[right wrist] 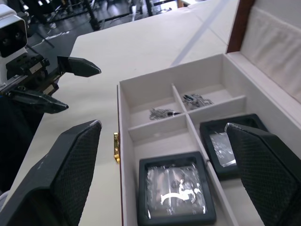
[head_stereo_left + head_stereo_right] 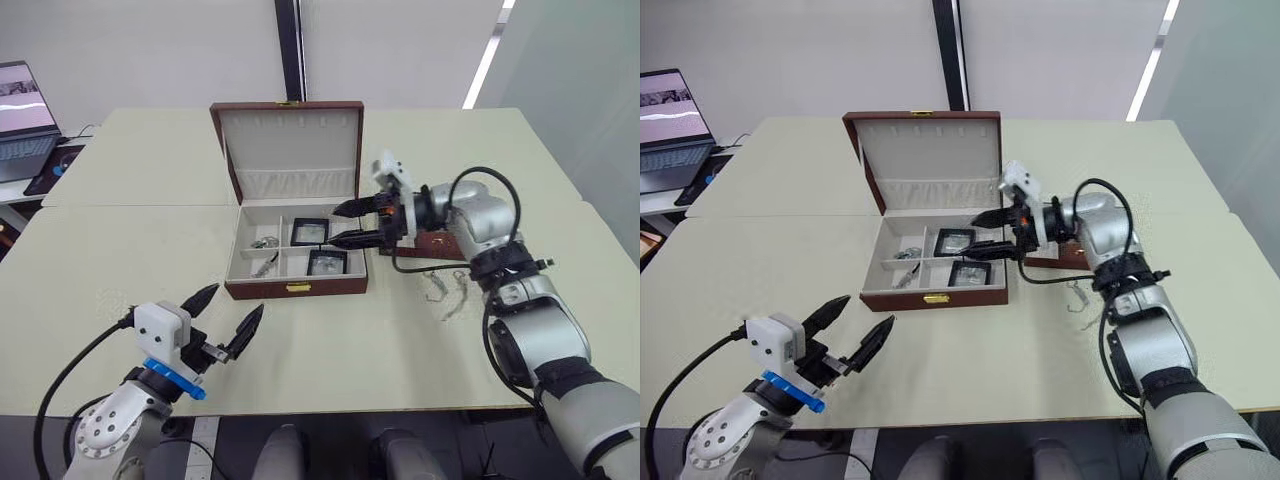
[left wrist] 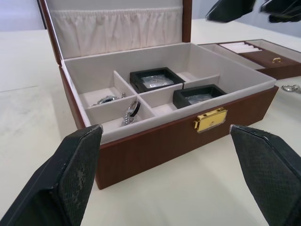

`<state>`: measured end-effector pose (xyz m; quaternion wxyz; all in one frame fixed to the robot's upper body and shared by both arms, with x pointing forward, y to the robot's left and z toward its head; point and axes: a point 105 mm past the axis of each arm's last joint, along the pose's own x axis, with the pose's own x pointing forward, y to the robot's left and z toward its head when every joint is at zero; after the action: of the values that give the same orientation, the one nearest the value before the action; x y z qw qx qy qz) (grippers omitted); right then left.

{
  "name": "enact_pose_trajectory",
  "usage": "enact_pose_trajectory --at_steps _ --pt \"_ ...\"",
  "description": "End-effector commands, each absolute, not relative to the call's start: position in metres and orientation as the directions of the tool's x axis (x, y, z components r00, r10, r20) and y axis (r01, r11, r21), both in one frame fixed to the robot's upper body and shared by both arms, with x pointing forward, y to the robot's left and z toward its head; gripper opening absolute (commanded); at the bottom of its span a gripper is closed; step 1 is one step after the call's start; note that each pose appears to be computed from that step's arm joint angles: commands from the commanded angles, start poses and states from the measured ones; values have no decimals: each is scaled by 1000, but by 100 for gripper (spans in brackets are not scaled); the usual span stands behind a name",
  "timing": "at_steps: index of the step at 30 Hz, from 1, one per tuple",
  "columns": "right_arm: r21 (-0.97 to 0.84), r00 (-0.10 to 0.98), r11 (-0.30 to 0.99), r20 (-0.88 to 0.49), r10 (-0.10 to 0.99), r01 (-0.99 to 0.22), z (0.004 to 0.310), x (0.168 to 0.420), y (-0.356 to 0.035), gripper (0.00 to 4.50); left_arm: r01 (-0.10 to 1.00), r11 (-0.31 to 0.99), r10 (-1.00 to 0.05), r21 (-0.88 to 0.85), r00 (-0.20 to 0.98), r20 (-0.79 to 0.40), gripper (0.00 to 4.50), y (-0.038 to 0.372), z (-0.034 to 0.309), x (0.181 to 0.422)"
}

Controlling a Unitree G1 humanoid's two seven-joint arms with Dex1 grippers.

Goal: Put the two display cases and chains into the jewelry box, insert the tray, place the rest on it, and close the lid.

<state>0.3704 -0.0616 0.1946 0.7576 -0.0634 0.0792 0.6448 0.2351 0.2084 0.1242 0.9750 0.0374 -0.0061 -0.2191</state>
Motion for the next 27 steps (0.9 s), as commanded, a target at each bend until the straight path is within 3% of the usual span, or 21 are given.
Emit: enact_pose_trajectory --at_steps 1,7,12,15,27 --pt "-65 237 230 -139 962 -971 202 362 -88 448 384 920 -381 73 923 -55 450 236 128 239" --pt "-94 467 458 -151 871 -884 171 336 -163 448 276 957 -259 88 951 -169 450 302 128 249" --pt "-122 607 597 -234 759 -793 145 320 -209 448 241 962 -214 125 956 -201 450 331 131 254" --pt "-148 689 675 -217 691 -723 142 313 -229 448 220 962 -184 164 960 -211 450 345 134 257" --pt "-119 872 873 -204 444 -473 118 306 -299 448 87 972 -47 219 982 -182 450 381 134 255"
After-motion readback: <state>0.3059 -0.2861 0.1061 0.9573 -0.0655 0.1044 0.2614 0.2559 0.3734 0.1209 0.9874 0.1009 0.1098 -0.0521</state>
